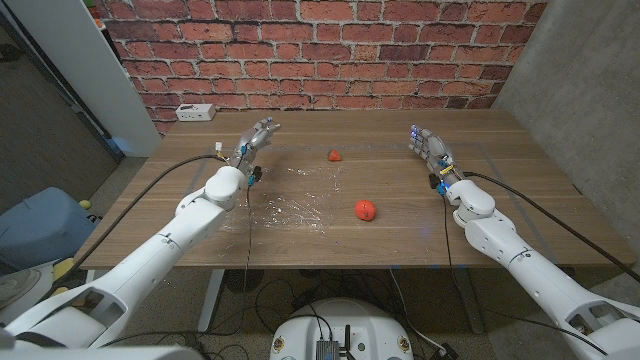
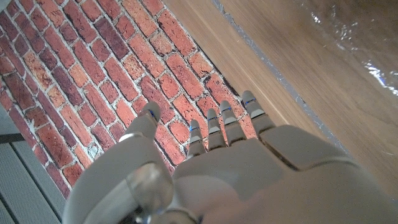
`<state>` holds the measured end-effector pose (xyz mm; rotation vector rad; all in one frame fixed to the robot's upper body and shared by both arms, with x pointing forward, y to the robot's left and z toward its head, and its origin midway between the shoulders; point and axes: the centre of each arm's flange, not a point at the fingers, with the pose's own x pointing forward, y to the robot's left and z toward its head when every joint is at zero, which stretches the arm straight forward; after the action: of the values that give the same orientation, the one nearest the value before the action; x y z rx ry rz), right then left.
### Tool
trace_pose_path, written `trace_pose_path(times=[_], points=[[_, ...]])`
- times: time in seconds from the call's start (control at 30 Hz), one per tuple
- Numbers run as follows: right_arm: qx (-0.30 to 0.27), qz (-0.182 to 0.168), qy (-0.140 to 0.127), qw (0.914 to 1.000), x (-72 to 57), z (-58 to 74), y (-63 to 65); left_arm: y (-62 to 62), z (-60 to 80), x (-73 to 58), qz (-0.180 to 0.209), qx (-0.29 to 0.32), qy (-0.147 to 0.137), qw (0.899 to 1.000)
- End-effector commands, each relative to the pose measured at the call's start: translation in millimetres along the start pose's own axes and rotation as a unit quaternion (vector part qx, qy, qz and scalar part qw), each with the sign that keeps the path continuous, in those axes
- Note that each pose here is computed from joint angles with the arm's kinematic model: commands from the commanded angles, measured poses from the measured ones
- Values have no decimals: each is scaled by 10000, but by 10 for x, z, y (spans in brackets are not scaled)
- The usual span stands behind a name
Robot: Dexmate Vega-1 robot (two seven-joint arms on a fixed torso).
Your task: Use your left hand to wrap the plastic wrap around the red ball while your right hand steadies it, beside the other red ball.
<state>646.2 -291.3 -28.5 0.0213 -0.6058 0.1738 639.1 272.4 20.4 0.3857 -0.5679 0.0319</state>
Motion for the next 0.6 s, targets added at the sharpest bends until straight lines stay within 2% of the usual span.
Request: trace_pose_path(times=[0.03,0.37,0.6], points=[[73,-54,-26,10000,-71,-45,-50,-42,267,161,-267,1051,251,9938],[125,-76,-42,9999,-141,-91,-89,-146,476,284,-592,1682,344,9834],[104,-23,-109,9999,-184,-79,-69,-216,588,365,-813,2008,385,9755]])
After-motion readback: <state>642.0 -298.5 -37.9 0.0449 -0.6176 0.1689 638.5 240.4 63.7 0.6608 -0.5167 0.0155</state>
